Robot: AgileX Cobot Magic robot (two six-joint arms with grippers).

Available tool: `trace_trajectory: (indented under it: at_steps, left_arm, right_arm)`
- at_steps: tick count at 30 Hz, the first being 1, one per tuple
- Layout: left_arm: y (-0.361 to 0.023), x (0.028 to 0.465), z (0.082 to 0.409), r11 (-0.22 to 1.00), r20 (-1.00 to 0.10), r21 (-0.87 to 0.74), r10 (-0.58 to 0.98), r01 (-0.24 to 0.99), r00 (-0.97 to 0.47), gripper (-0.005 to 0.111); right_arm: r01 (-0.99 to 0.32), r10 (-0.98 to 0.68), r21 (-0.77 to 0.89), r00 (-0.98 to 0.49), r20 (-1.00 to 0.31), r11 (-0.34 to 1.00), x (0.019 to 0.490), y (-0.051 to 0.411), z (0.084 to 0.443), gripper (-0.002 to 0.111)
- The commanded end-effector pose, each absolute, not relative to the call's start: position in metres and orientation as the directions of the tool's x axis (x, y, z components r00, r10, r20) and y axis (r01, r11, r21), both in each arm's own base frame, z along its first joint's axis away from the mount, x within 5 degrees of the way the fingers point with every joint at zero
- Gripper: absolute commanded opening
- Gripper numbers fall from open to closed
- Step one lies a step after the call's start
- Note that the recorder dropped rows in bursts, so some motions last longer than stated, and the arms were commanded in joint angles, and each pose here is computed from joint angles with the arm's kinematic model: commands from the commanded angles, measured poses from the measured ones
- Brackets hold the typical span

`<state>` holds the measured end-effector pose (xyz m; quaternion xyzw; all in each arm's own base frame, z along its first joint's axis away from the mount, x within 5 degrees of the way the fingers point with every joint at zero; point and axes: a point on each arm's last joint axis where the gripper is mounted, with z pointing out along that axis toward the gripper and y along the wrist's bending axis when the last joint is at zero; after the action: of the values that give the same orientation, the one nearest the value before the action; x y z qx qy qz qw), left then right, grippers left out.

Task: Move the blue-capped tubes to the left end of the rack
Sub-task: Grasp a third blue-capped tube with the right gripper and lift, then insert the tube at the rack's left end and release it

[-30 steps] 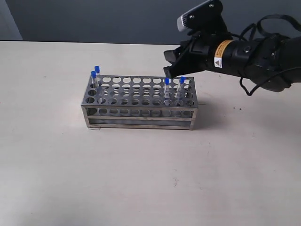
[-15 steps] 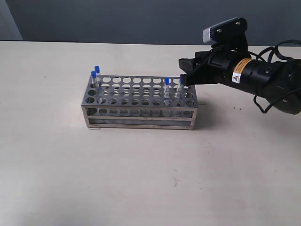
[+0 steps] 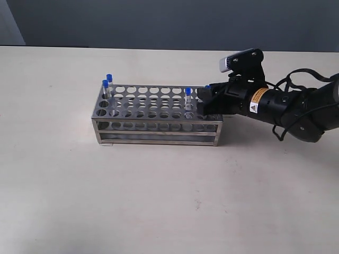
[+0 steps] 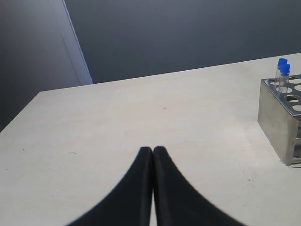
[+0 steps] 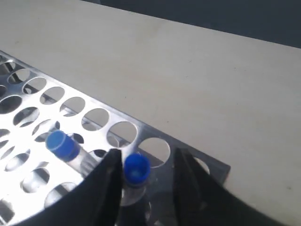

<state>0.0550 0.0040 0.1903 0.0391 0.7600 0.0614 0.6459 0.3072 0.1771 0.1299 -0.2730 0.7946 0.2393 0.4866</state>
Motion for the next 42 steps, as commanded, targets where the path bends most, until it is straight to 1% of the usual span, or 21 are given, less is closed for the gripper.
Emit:
trace_trajectory:
  at_steps: [1, 3, 5, 13, 17, 21, 26, 31, 33, 35, 42]
  left_arm:
    - [0.003, 0.055, 0.192, 0.99, -0.979, 0.144, 0.14, -0.011, -0.151, 0.0]
    - [0.003, 0.055, 0.192, 0.99, -0.979, 0.144, 0.14, -0.011, -0.151, 0.0]
    - [0.003, 0.055, 0.192, 0.99, -0.979, 0.144, 0.14, -0.011, -0.151, 0.0]
    - [0.003, 0.055, 0.192, 0.99, -0.979, 0.144, 0.14, -0.011, -0.151, 0.0]
    - [0.003, 0.055, 0.192, 0.99, -0.979, 0.144, 0.14, -0.011, -0.151, 0.0]
    - [0.003, 0.055, 0.192, 0.99, -0.979, 0.144, 0.14, -0.011, -0.151, 0.0]
    - [0.003, 0.055, 0.192, 0.99, -0.979, 0.144, 0.14, -0.011, -0.151, 0.0]
    - [0.003, 0.055, 0.192, 0.99, -0.979, 0.144, 0.14, -0.011, -0.151, 0.0]
    - [0.003, 0.055, 0.192, 0.99, -0.979, 0.144, 0.14, -0.011, -0.151, 0.0]
    - [0.003, 0.055, 0.192, 0.99, -0.979, 0.144, 0.14, -0.011, -0.151, 0.0]
    - [0.003, 0.055, 0.192, 0.99, -0.979, 0.144, 0.14, -0.011, -0.151, 0.0]
  right_arm:
    - [-0.668, -0.195, 0.116, -0.372, -0.908, 0.735, 0.307, 0.176, 0.13, 0.0]
    - [-0.671, -0.2, 0.109, -0.365, -0.909, 0.733, 0.307, 0.176, 0.131, 0.0]
    - [-0.685, -0.219, 0.064, -0.318, -0.922, 0.725, 0.307, 0.176, 0.141, 0.0]
    - [-0.706, -0.236, -0.101, -0.096, -0.967, 0.701, 0.309, 0.182, 0.222, 0.0]
    - [-0.746, -0.196, -0.127, -0.004, -0.981, 0.654, 0.304, 0.209, 0.251, 0.0]
    - [-0.798, -0.154, -0.109, 0.02, -0.988, 0.593, 0.295, 0.243, 0.261, 0.0]
    - [-0.862, -0.149, -0.097, 0.025, -0.989, 0.497, 0.278, 0.288, 0.254, 0.0]
    - [-0.914, -0.178, -0.083, 0.012, -0.984, 0.397, 0.261, 0.334, 0.228, 0.0]
    - [-0.92, -0.193, -0.081, 0.006, -0.981, 0.384, 0.262, 0.347, 0.218, 0.0]
    - [-0.914, -0.22, -0.079, -0.012, -0.975, 0.398, 0.27, 0.353, 0.21, 0.0]
    - [-0.908, -0.269, -0.07, -0.048, -0.962, 0.412, 0.279, 0.36, 0.19, 0.0]
